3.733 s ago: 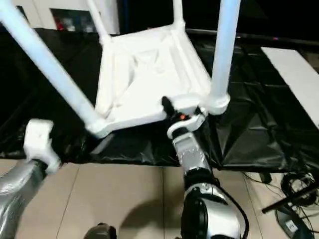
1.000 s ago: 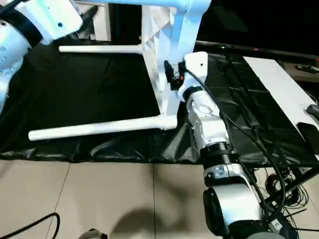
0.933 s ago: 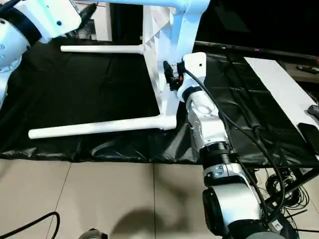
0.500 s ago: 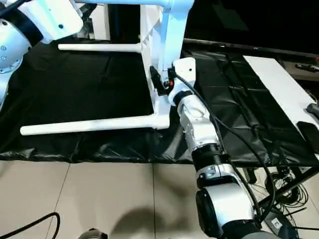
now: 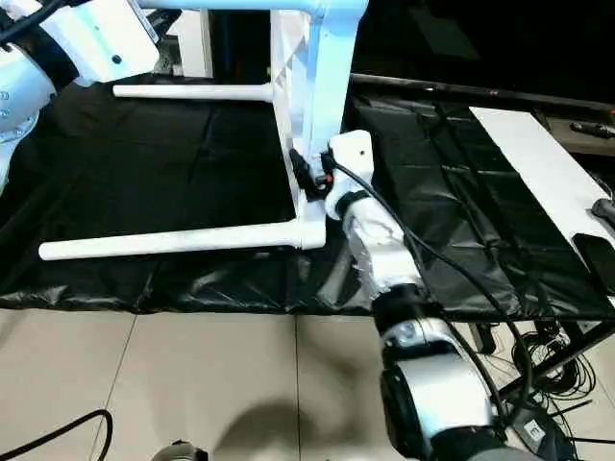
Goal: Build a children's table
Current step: Flip table
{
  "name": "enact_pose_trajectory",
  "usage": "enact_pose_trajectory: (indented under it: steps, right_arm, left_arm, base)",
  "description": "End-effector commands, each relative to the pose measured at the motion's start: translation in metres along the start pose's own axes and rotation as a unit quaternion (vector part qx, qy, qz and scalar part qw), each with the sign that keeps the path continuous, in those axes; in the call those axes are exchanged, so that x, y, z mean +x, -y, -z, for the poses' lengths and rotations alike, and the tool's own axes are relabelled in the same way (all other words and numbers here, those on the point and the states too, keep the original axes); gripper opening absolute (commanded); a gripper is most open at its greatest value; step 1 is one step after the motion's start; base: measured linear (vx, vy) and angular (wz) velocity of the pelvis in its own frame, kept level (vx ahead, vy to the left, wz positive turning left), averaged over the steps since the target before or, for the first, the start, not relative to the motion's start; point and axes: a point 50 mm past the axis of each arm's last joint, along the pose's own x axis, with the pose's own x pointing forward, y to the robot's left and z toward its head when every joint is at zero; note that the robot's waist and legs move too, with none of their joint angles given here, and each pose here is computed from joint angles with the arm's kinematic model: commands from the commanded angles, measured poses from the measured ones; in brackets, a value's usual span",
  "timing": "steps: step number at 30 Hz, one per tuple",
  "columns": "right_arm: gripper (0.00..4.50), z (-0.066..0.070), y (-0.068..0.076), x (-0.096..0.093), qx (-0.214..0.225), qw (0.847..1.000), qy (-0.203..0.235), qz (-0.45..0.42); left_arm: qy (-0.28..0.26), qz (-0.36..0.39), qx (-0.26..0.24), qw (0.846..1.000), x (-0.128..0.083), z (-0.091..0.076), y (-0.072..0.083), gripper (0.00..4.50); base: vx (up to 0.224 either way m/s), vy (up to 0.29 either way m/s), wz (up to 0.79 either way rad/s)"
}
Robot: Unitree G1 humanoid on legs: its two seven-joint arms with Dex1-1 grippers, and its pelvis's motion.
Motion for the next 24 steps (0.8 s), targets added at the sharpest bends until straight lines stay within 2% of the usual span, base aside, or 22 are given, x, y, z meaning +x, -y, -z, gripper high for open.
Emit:
enact_pose_trajectory:
  steps: [1,5,11,14,15,18,20,21,24]
  right_arm:
    - [2.85,-0.012,0.014,0.002,-0.013,0.999,0.019,0.023]
    - [2.66,-0.018,0.02,0.003,-0.025,0.999,0.027,0.028]
    - [2.52,-0.04,0.037,0.005,-0.071,0.995,0.051,0.037]
    - [2.46,-0.069,0.06,0.003,-0.109,0.989,0.079,0.06]
    - [2.46,-0.072,0.063,0.003,-0.113,0.988,0.082,0.062]
    - [2.38,-0.107,0.086,0.0,-0.15,0.979,0.112,0.083]
    - [2.31,-0.133,0.1,-0.005,-0.173,0.971,0.135,0.099]
    - [2.31,-0.155,0.11,-0.009,-0.193,0.963,0.152,0.108]
    - [2.25,-0.177,0.117,-0.013,-0.208,0.956,0.174,0.113]
  left_arm:
    - [-0.041,-0.006,-0.04,0.998,-0.005,0.017,0.01,2.38]
    - [-0.064,-0.016,-0.046,0.997,-0.008,0.024,0.008,2.38]
    - [-0.103,-0.054,-0.066,0.991,-0.016,0.039,0.0,2.38]
    - [-0.115,-0.106,-0.1,0.983,-0.021,0.047,-0.013,2.37]
    - [-0.116,-0.111,-0.103,0.982,-0.021,0.048,-0.015,2.37]
    - [-0.126,-0.153,-0.144,0.97,-0.026,0.055,-0.023,2.36]
    - [-0.138,-0.172,-0.176,0.96,-0.03,0.06,-0.022,2.33]
    - [-0.15,-0.172,-0.207,0.951,-0.034,0.066,-0.016,2.33]
    - [-0.163,-0.175,-0.253,0.937,-0.038,0.071,-0.005,2.24]
  base:
    - [0.0,0.0,0.0]
    - [0.0,0.0,0.0]
    - [0.0,0.0,0.0]
    - [0.0,0.0,0.0]
    - [0.0,0.0,0.0]
    - [0.0,0.0,0.0]
    - [0.0,0.0,0.0]
    - [0.0,0.0,0.0]
    - [0.0,0.0,0.0]
